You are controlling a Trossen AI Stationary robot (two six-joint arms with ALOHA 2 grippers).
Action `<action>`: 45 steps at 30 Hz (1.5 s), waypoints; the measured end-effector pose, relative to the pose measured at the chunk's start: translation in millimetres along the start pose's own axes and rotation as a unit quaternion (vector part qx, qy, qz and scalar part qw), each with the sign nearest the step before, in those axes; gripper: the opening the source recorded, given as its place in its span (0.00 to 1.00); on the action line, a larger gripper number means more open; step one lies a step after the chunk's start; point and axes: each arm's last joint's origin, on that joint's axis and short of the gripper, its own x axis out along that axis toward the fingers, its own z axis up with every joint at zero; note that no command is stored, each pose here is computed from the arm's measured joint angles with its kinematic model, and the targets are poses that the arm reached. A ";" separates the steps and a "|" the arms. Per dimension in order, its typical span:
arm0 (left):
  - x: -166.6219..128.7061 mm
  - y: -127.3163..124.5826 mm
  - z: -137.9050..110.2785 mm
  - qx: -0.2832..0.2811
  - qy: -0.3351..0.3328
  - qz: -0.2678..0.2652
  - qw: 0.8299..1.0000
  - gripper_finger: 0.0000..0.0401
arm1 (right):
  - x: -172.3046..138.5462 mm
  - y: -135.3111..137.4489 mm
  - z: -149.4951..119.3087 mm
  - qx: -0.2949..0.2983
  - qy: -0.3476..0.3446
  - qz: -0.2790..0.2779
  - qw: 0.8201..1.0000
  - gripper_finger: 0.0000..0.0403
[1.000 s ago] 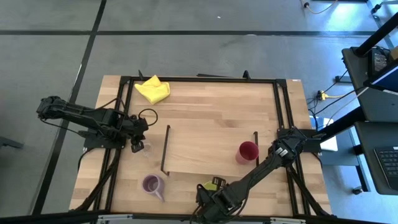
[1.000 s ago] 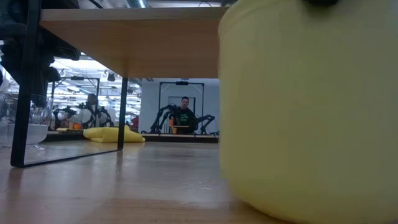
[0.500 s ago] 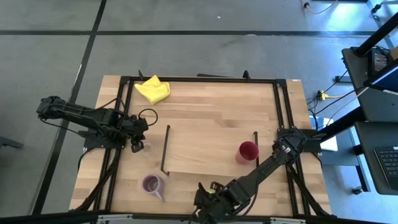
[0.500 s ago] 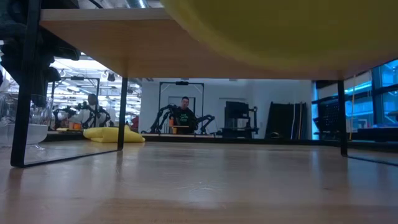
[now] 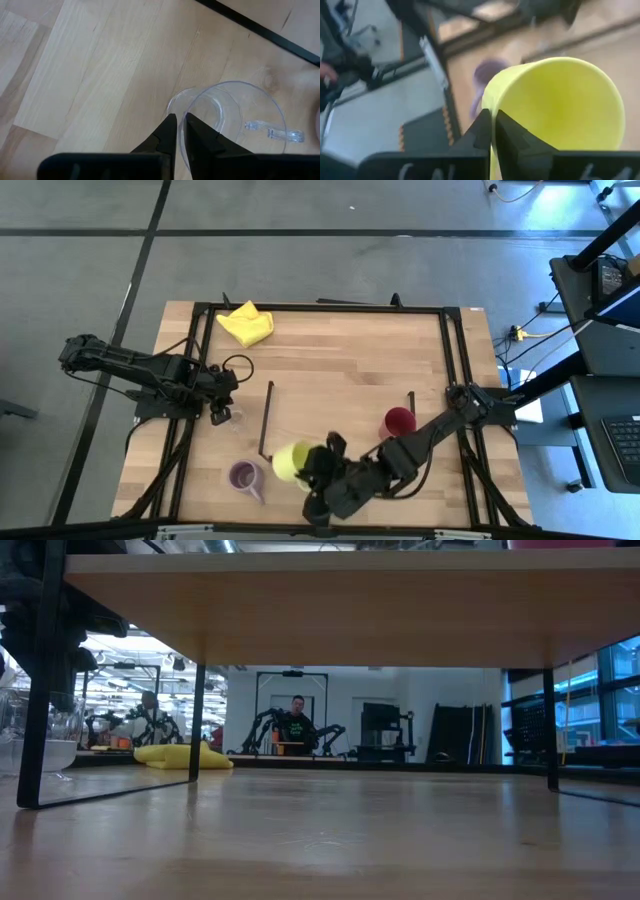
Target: Stack small to large cups/mugs on shelf
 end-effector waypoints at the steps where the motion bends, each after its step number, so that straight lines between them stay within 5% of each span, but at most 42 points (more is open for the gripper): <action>1: 0.0 0.1 -0.1 0.000 0.001 0.001 1.000 0.07 | -1.7 -2.6 5.5 -0.004 -0.014 -0.006 1.000 0.03; 10: -0.1 0.6 -1.0 -0.001 0.005 0.003 1.000 0.07 | 8.6 -32.6 33.3 -0.040 -0.017 -0.036 0.998 0.03; 34: -0.1 0.6 -0.9 -0.002 0.005 0.003 1.000 0.07 | 23.3 -57.2 73.6 -0.075 -0.075 -0.013 0.994 0.03; 45: -0.1 0.4 -0.9 -0.003 0.005 0.002 1.000 0.07 | 39.8 -110.8 109.7 -0.085 -0.102 -0.102 0.986 0.03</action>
